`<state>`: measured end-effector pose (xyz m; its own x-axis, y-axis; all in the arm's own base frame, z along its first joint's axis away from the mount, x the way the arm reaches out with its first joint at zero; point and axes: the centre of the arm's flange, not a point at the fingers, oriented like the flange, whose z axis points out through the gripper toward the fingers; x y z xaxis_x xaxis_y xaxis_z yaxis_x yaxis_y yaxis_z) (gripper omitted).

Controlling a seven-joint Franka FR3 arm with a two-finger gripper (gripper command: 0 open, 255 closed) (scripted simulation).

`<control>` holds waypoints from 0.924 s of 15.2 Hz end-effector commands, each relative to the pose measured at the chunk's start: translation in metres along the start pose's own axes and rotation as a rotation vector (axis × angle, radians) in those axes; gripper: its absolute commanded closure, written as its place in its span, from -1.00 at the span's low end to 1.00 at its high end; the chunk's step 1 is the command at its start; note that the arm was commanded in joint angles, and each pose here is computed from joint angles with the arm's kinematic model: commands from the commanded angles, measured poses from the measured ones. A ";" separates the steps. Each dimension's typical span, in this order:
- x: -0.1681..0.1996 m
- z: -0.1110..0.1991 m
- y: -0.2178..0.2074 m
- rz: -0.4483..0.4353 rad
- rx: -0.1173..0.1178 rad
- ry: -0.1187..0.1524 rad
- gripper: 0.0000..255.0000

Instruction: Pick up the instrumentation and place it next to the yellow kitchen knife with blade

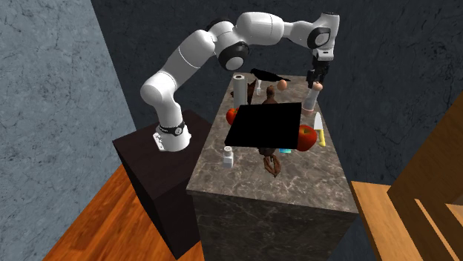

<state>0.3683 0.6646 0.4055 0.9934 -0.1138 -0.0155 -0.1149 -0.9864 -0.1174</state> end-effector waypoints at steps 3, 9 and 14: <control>0.000 -0.013 0.000 0.000 0.000 0.000 -1.00; 0.000 -0.050 0.000 0.000 0.000 0.000 -1.00; 0.000 -0.050 0.000 0.000 0.000 0.000 -1.00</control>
<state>0.3684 0.6588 0.4551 0.9934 -0.1139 -0.0154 -0.1149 -0.9864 -0.1175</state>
